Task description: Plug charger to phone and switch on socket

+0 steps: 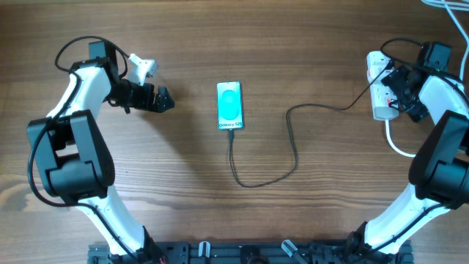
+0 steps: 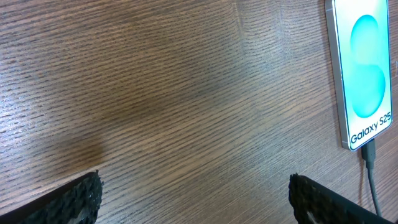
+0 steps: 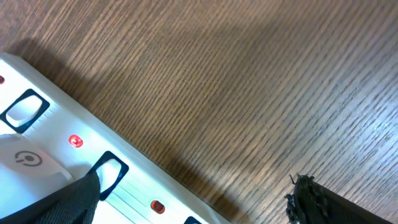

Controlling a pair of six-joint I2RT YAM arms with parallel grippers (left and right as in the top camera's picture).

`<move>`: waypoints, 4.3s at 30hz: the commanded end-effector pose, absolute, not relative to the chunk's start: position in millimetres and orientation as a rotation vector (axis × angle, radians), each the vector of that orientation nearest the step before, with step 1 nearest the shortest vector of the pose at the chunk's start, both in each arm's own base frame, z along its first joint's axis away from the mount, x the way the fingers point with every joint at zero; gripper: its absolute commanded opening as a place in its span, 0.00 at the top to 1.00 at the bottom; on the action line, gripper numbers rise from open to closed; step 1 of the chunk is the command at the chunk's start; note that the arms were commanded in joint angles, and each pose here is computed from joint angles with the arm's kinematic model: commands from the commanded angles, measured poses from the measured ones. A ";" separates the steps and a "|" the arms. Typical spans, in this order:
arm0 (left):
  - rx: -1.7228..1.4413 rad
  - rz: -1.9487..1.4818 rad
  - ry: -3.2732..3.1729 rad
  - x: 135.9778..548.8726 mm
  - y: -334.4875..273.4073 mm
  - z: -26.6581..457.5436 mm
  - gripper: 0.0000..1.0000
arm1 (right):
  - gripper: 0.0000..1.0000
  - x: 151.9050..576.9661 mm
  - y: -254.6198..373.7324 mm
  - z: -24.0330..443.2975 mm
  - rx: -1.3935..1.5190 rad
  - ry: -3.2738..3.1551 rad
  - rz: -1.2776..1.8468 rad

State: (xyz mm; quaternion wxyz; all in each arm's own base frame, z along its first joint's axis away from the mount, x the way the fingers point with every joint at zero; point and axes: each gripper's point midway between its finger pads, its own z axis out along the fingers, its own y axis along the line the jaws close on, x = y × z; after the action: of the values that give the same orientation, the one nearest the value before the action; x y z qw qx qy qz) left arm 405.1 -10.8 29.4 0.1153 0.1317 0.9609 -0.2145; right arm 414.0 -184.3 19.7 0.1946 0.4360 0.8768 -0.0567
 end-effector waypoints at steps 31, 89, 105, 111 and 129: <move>0.384 -0.623 2.815 405.1 -9.1 30.0 0.00 | 0.00 412.7 -172.7 2.6 0.692 2.708 -0.239; 0.384 -0.623 2.815 405.1 -9.1 30.0 0.00 | 0.00 447.6 -188.0 20.1 0.676 2.535 -0.228; 0.384 -0.623 2.815 405.1 -9.1 30.0 0.00 | 0.00 447.5 -188.0 20.0 0.676 2.535 -0.228; 0.384 -0.623 2.815 405.1 -9.1 30.0 0.00 | 0.00 447.5 -187.9 20.0 0.676 2.535 -0.227; 0.384 -0.623 2.815 405.1 -9.1 30.0 0.00 | 0.00 448.6 -188.3 26.5 0.673 2.522 -0.228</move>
State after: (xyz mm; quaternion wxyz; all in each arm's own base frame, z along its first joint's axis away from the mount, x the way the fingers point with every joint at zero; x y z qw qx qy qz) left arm 405.1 -10.8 29.4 0.1153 0.1317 0.9609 -0.2145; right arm 439.8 -207.0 33.0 0.2551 0.2632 0.9224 -0.1220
